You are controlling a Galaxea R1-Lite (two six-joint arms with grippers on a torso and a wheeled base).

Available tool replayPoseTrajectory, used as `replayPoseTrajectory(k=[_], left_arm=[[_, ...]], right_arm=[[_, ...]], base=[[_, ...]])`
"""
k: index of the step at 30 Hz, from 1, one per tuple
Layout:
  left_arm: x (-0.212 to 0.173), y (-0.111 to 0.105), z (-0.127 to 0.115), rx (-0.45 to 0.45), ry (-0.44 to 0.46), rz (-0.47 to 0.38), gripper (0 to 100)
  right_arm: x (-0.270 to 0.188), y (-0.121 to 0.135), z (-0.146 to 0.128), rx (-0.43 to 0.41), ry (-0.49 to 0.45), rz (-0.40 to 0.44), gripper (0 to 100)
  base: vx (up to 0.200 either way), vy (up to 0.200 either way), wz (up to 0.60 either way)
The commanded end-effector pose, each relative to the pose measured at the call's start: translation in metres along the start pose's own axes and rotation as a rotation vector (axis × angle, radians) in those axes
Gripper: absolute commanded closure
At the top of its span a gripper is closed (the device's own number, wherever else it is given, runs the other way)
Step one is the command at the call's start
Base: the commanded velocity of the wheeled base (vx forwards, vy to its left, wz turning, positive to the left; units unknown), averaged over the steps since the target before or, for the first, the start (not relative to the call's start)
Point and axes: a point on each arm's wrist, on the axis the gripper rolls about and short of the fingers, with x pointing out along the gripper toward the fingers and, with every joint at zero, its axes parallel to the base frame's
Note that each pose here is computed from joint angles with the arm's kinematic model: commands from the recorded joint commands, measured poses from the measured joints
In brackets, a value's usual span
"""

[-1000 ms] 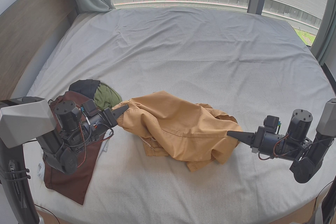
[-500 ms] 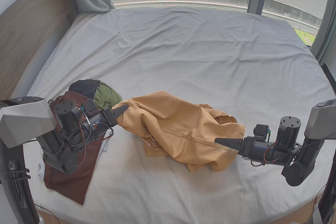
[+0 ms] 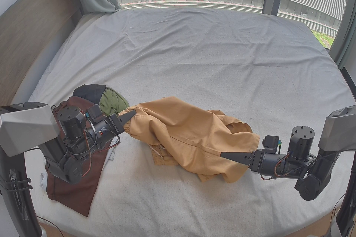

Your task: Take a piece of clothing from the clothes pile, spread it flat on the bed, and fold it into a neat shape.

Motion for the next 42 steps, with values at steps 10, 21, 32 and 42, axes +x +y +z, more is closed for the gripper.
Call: replayPoseTrajectory(k=[10, 21, 32, 42], left_arm=[[0.001, 0.0, 0.0, 0.002, -0.004, -0.003, 100], [0.003, -0.002, 0.003, 0.009, -0.01, -0.017, 100], [-0.008, -0.02, 0.03, 0.053, -0.067, -0.072, 100], [-0.045, -0.022, 0.049, 0.219, -0.031, -0.126, 100]], right_arm=[[0.001, 0.001, -0.003, 0.0, 0.013, 0.002, 100], [-0.002, 0.002, 0.0, -0.042, -0.001, 0.002, 100], [-0.018, 0.027, 0.019, -0.116, -0.088, 0.05, 100], [-0.03, 0.042, 0.028, -0.155, -0.138, 0.075, 100]], base=[[0.0, 0.0, 0.0], [0.0, 0.0, 0.0], [0.0, 0.0, 0.0], [0.0, 0.0, 0.0]])
